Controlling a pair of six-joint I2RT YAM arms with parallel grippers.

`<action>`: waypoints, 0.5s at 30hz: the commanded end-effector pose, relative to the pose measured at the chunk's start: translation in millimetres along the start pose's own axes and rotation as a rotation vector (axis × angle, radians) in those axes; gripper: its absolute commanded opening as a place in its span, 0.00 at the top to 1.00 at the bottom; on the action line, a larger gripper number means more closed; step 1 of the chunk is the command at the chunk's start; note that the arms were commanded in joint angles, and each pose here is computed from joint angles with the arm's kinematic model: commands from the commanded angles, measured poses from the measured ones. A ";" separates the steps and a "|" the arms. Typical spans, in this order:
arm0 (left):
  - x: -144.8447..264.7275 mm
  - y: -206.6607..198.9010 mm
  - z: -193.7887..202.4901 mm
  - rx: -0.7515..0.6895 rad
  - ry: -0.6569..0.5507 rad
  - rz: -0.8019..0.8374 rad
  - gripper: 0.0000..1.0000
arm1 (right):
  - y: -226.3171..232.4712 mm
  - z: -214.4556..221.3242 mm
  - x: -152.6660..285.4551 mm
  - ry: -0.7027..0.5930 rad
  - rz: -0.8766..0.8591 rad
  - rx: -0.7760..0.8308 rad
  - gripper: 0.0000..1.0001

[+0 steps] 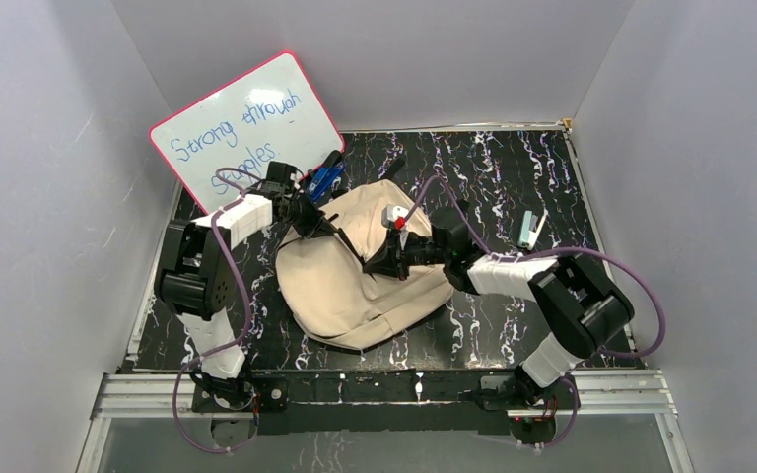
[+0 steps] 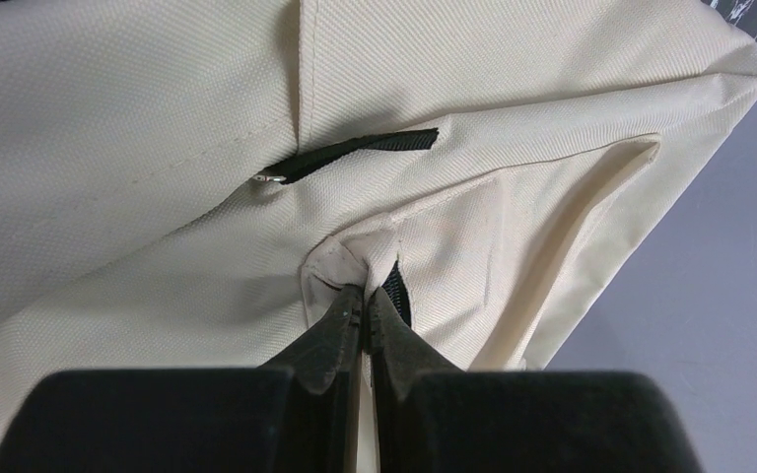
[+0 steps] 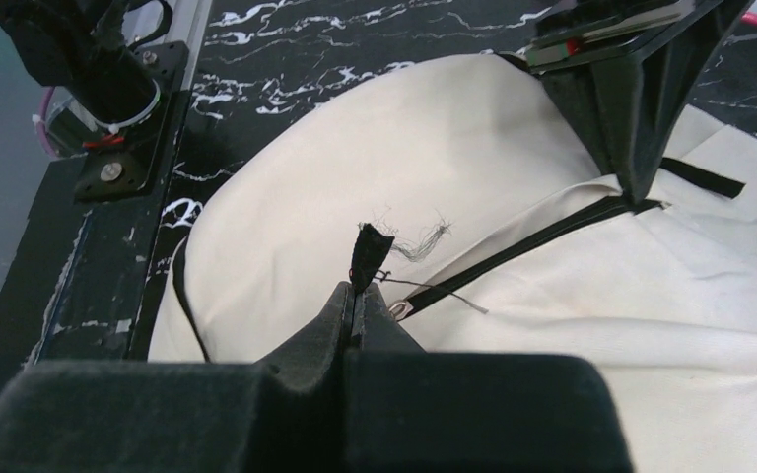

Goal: Pack the student bag
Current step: Zip the student bag at the center of the board.

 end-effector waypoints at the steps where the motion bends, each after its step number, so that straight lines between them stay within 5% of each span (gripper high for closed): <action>1: -1.1 1.9 -26.1 -0.034 -0.108 -0.042 1.00 | 21.9 -5.8 9.4 0.009 -0.038 0.045 1.00; 15: -4.8 -6.7 -40.5 -0.069 -0.138 -0.035 1.00 | 48.6 22.9 32.7 0.119 0.019 -0.059 1.00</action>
Point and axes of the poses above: each gripper's point midway between its finger pads, its own x axis back along the fingers, its own y axis along the line the jaws close on, z = x × y, the point moved 10 cm from there along x, back along the fingers, and after that the axes turned 7 degrees about -x, right-handed, at the moved point
